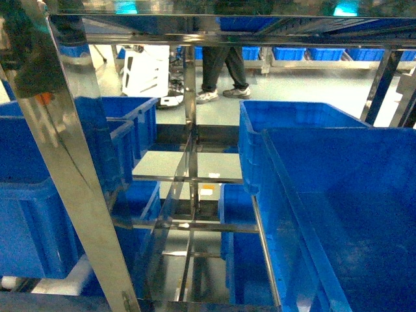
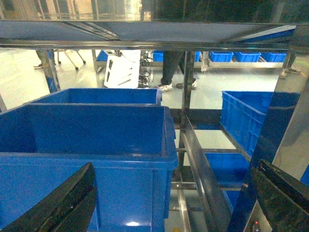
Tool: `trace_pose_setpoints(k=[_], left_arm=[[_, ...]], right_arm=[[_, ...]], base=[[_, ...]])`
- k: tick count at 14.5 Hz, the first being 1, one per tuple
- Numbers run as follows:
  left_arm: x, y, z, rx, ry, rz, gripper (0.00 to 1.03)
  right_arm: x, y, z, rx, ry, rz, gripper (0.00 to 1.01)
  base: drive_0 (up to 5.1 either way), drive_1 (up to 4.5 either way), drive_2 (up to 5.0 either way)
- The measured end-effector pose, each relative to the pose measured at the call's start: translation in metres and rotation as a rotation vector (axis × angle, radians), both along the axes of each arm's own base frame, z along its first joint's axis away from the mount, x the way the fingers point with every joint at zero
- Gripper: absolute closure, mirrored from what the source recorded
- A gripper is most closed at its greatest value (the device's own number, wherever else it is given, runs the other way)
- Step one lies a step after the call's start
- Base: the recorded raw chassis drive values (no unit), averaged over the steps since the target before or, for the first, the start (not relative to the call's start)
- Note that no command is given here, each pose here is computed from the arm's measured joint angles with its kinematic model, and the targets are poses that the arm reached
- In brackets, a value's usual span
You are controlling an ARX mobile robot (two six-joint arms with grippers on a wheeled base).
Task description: Pick red block from blue box to shelf
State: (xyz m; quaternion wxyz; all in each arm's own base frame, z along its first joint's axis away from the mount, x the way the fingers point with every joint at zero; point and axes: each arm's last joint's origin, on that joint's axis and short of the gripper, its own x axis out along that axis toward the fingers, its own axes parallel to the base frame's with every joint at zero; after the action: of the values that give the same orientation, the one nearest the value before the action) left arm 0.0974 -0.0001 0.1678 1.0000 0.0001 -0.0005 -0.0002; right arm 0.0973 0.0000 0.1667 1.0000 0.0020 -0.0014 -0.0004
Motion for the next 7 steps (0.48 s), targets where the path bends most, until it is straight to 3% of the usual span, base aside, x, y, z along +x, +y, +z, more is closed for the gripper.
trace_pose_setpoints(k=[6, 7], left_arm=[[0.0000, 0.0000, 0.0000, 0.000, 0.000, 0.000, 0.05], [0.0000, 0.0000, 0.0000, 0.000, 0.000, 0.000, 0.05]], right_arm=[[0.0000, 0.0000, -0.0001, 0.000, 0.001, 0.000, 0.74], [0.0005, 0.0024, -0.0026, -0.048, 0.168, -0.073, 0.74]], base=[[0.0, 0.00, 0.0], [0.0, 0.00, 0.0]])
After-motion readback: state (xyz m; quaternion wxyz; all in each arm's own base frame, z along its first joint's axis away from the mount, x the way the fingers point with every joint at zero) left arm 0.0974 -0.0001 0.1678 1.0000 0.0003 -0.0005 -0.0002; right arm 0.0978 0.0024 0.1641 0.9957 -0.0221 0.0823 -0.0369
